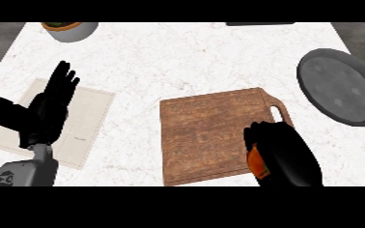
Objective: Pick the tomato from the cutting board and place it in the pan
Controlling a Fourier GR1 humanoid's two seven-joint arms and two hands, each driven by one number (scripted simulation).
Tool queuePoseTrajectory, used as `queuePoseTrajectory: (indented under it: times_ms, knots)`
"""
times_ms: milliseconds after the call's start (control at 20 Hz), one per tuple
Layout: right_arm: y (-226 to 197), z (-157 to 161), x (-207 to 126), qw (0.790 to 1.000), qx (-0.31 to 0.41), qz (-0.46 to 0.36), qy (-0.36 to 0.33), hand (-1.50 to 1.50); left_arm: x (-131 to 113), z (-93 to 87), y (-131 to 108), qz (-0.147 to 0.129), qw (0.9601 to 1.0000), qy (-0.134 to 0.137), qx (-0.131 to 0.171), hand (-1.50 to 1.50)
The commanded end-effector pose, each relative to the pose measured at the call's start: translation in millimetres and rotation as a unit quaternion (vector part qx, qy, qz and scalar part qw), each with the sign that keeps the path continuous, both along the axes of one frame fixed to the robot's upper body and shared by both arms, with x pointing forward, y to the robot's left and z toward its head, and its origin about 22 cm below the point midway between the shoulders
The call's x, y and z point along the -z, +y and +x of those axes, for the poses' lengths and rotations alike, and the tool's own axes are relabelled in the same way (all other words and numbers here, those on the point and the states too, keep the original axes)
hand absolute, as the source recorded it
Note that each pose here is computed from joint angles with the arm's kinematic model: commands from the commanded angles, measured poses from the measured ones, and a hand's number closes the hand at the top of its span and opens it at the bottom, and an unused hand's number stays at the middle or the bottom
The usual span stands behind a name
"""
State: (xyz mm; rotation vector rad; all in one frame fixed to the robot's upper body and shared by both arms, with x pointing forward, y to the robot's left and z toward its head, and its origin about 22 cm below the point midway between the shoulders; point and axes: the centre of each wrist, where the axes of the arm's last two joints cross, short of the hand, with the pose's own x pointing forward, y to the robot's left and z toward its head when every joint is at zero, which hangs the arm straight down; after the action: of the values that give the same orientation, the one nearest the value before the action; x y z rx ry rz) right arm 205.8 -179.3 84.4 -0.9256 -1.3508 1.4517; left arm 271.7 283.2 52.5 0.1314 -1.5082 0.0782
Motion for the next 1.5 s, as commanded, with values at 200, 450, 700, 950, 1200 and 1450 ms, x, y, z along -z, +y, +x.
queuePoseTrajectory:
  times_ms: [200,450,700,950,1200,1450]
  knots:
    - [-65,-53,-100,0.982,-0.081,0.026,-0.166,1.50,1,-7.4,-4,0.007,0.9999,-0.007,0.003,0.00]
    - [-91,-66,-128,0.984,-0.041,0.056,-0.166,1.50,-5,-8.7,-14,-0.004,0.9999,-0.007,0.011,0.00]
    - [-120,-42,-136,0.980,0.001,0.096,-0.175,1.50,-18,7.5,2,-0.001,0.9999,-0.007,0.011,0.00]
    - [-174,-15,-147,0.970,0.062,0.134,-0.193,1.50,-11,8.5,-1,0.001,0.9999,-0.001,0.011,0.00]
    - [-219,27,-144,0.966,0.085,0.156,-0.190,1.50,-11,-2.3,-5,-0.002,0.9995,-0.005,0.033,0.00]
    - [-265,70,-115,0.962,0.103,0.169,-0.189,1.50,-11,21.8,-9,0.000,0.9996,-0.015,0.025,0.00]
